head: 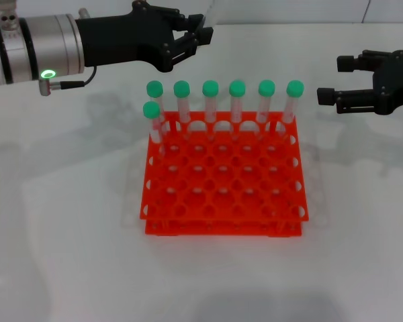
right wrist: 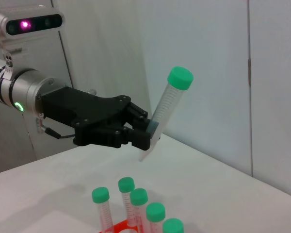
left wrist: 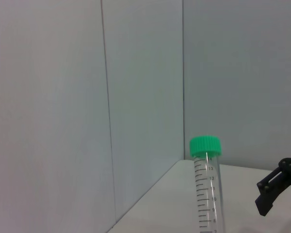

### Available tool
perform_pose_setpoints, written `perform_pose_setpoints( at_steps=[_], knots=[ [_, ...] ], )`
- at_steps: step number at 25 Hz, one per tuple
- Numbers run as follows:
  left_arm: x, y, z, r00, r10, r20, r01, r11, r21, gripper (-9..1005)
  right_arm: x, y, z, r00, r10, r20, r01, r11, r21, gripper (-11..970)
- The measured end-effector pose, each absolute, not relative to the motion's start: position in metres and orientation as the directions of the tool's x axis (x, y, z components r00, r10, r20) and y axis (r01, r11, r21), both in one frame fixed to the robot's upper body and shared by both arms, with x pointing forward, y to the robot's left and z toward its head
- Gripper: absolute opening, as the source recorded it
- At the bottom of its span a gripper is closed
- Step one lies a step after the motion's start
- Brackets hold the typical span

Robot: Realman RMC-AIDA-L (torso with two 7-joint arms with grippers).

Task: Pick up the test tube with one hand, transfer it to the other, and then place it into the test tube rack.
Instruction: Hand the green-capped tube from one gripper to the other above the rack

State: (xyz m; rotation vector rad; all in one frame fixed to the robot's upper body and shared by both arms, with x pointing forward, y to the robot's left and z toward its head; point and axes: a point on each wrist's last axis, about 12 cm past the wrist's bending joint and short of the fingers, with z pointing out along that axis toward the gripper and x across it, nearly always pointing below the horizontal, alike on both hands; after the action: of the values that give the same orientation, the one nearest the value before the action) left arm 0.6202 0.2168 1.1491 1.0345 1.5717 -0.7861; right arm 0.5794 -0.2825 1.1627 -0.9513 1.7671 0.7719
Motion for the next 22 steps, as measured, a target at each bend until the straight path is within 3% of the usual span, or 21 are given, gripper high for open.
perform_pose_setpoints(
  at_steps=[22],
  knots=[
    [0.607, 0.225, 1.155, -0.078, 0.222, -0.972, 0.953, 0.302, -0.007, 205, 0.578, -0.284, 1.160, -0.255, -0.258, -0.932, -0.858, 0.505, 0.094, 843]
  ],
)
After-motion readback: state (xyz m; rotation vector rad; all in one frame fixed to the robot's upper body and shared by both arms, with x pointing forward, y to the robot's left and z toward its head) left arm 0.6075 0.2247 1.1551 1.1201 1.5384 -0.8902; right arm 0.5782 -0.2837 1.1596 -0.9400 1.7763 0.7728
